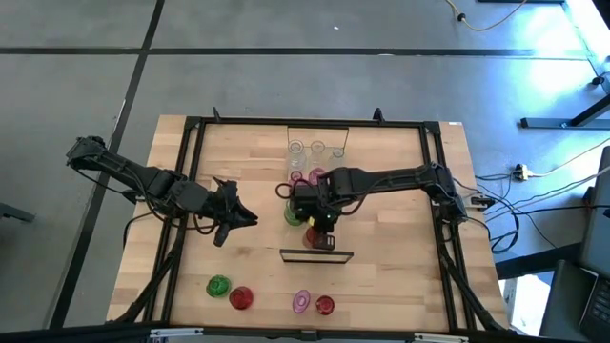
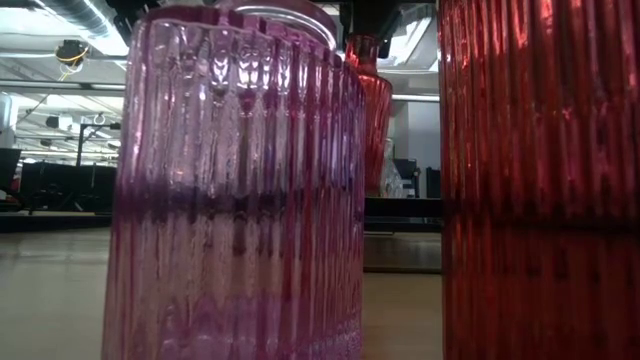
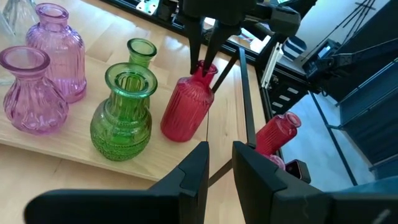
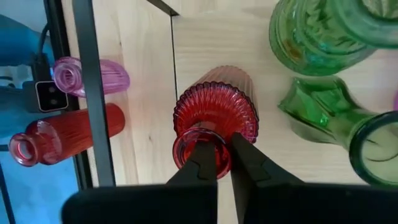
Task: Sort vases onto shelf
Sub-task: Put the right red vase on the shelf
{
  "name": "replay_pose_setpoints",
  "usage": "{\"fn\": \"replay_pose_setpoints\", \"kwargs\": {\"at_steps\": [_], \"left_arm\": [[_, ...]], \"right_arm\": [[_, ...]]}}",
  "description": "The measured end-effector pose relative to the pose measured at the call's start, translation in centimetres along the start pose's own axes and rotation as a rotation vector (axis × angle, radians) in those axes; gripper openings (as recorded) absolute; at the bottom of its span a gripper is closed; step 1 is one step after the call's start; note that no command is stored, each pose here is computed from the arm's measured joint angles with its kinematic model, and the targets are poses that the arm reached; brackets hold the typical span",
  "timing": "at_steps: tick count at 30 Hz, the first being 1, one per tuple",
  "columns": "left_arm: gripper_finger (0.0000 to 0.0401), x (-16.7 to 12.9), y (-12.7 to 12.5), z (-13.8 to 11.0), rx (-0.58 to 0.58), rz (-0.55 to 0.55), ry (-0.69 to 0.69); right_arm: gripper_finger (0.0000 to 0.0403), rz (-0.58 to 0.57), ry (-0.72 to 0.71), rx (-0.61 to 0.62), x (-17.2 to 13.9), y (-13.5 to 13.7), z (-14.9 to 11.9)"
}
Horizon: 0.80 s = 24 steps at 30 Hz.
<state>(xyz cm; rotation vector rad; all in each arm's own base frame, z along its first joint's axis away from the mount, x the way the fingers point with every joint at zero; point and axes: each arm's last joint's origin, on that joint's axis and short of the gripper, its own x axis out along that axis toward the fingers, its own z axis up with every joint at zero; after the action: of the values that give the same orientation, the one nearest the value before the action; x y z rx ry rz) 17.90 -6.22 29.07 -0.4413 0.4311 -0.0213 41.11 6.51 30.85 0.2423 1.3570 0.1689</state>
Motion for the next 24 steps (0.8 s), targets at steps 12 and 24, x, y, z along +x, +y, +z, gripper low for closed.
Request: {"fn": "replay_pose_setpoints", "kwargs": {"at_steps": [12,24], "left_arm": [[0.0064,-0.01,-0.02,-0.04,0.000,-0.008,0.008],[0.0064,-0.01,0.01,-0.07,0.002,-0.006,0.011]], "right_arm": [[0.0046,-0.004,0.012,0.018,1.17,-0.09,0.44],[0.0077,-0.021,0.002,0.064,1.08,-0.20,0.47]]}}
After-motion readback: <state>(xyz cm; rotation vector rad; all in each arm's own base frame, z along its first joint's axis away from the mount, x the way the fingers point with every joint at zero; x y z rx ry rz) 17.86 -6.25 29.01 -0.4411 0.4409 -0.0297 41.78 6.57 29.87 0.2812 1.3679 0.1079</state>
